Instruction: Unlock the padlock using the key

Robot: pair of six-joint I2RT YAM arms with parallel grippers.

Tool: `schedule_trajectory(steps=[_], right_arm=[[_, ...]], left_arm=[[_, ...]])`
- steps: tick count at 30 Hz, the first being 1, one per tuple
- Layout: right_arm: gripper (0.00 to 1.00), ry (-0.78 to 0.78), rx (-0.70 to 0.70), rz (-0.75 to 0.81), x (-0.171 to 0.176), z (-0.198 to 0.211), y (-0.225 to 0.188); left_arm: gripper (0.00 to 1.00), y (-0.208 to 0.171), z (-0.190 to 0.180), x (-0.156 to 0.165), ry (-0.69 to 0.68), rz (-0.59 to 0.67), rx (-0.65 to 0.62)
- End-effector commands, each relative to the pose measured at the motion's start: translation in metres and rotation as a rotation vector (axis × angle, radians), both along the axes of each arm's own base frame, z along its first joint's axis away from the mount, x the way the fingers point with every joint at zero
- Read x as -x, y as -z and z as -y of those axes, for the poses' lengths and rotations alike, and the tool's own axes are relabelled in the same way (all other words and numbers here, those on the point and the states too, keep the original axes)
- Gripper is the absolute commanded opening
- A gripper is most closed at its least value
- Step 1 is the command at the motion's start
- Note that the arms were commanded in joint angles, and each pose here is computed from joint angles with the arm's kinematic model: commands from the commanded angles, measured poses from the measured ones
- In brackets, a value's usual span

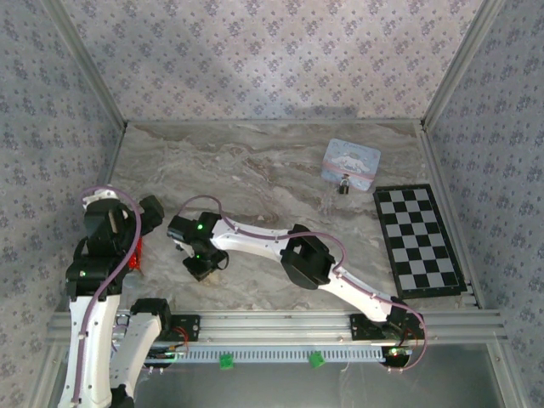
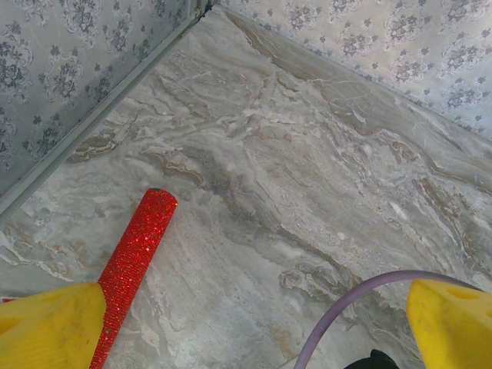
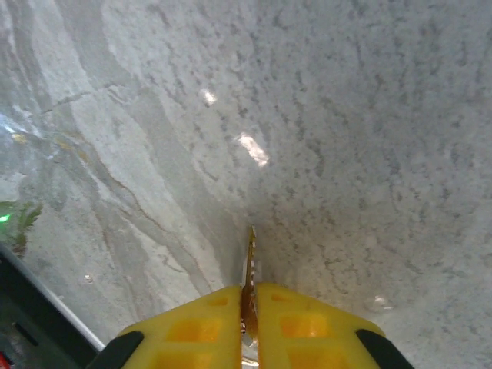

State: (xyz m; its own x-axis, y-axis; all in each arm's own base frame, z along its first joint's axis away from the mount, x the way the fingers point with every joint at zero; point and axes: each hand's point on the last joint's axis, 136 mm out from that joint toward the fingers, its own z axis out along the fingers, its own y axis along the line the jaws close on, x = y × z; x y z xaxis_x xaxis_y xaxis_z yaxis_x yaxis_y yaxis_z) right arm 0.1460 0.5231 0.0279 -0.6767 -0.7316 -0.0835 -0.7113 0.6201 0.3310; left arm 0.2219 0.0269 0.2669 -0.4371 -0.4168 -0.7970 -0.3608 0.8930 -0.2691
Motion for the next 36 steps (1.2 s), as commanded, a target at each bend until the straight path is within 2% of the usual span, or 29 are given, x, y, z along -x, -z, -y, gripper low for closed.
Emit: schedule_trajectory(steps=[1, 6, 11, 13, 17, 21, 24, 31, 36], right_arm=[[0.07, 0.001, 0.013, 0.019, -0.003, 0.008, -0.009], [0.01, 0.066, -0.041, 0.095, -0.027, 0.024, -0.037], [0.0, 0.136, -0.054, 0.261, -0.058, 0.061, -0.064], [0.0, 0.154, -0.047, 0.359, -0.073, 0.079, -0.075], [0.0, 0.183, -0.054, 0.594, -0.103, 0.115, -0.106], [0.0, 0.199, -0.091, 0.794, -0.122, 0.14, -0.13], [0.0, 0.196, -0.133, 0.894, -0.131, 0.151, -0.14], [0.0, 0.187, -0.251, 1.054, -0.143, 0.164, -0.151], [0.0, 0.12, -0.408, 1.143, -0.136, 0.158, -0.159]], left_arm=[[1.0, 0.003, 0.001, -0.003, 0.011, -0.006, -0.004], [1.0, 0.007, 0.004, -0.007, 0.019, -0.013, 0.021], [1.0, 0.016, 0.013, -0.015, 0.05, -0.037, 0.075], [1.0, 0.022, 0.027, -0.021, 0.105, -0.054, 0.138], [0.99, 0.046, 0.06, -0.036, 0.183, -0.138, 0.345], [0.89, 0.067, 0.088, -0.042, 0.205, -0.249, 0.545], [0.85, 0.071, 0.113, -0.051, 0.247, -0.276, 0.621], [0.74, 0.075, 0.177, -0.056, 0.326, -0.331, 0.742], [0.65, 0.073, 0.203, -0.053, 0.341, -0.341, 0.75]])
